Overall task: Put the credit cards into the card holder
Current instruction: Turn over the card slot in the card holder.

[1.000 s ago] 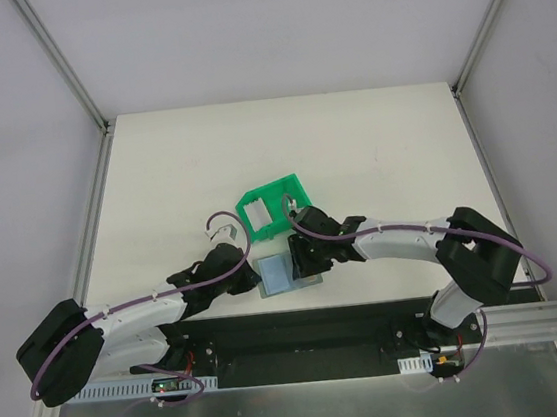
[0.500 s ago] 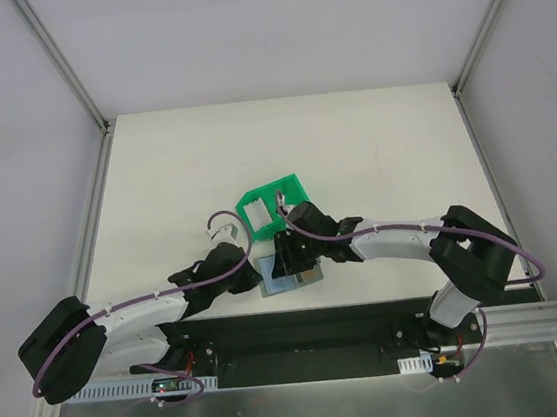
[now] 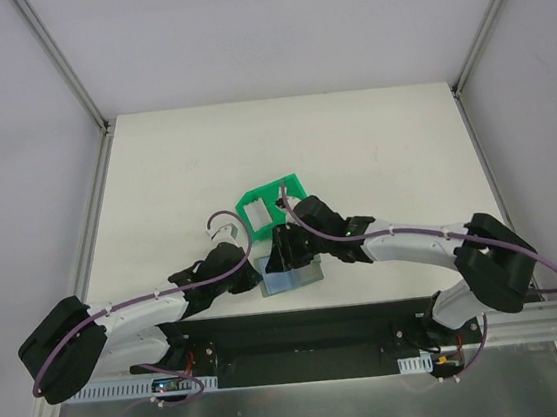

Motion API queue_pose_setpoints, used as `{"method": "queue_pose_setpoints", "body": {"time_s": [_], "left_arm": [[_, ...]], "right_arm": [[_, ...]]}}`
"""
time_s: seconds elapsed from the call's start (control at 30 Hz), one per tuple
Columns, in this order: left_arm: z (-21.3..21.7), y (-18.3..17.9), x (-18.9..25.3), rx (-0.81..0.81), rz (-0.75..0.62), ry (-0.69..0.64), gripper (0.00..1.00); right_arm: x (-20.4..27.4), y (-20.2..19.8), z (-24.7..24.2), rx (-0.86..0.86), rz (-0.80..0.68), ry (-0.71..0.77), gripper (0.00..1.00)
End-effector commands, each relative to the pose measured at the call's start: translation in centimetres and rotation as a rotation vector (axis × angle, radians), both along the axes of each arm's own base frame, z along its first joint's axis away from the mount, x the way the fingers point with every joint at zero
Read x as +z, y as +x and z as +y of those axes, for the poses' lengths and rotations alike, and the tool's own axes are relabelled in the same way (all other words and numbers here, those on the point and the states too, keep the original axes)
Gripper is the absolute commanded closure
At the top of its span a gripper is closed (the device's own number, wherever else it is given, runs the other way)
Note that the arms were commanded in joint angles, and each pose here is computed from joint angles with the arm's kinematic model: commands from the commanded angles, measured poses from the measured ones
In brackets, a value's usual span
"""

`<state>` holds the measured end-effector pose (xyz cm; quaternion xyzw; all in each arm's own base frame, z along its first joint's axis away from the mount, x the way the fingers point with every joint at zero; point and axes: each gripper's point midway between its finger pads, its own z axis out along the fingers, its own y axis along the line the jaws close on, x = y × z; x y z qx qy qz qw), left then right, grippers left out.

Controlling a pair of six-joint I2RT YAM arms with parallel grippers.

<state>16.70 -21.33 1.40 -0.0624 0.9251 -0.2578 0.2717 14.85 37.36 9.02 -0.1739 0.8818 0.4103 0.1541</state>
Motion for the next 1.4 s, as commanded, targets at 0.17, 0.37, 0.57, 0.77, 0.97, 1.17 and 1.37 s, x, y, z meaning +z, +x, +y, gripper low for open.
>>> {"method": "queue_pose_setpoints", "body": {"time_s": [0.17,0.37,0.57,0.77,0.97,1.17,1.37], "left_arm": [[2.4,-1.5,-2.3,0.006,0.056,0.106,1.0],[2.3,-1.5,-2.2,-0.001,0.058,0.105,1.0],[2.2,-1.5,-2.2,-0.007,0.057,0.106,1.0],[2.0,-1.4,-2.0,-0.01,0.057,0.103,1.0],[2.1,-1.5,-2.1,-0.011,0.061,0.103,1.0],[1.8,-1.5,-2.0,-0.018,0.06,0.092,1.0],[1.6,-1.5,-1.8,-0.023,0.058,0.082,1.0]], "right_arm": [[-1.3,1.3,-7.0,-0.176,-0.064,-0.244,0.57],[-1.2,-0.4,-7.3,-0.173,0.006,-0.208,0.57],[-1.4,-1.6,-6.9,-0.196,0.081,-0.144,0.54],[-2.5,-2.7,-6.3,-0.216,0.183,-0.103,0.52],[-3.2,-2.8,-5.6,-0.254,0.197,-0.056,0.51],[-3.3,-1.9,-5.3,-0.283,0.176,-0.053,0.51],[-3.8,-1.2,-5.3,-0.305,0.172,-0.071,0.5]]}}
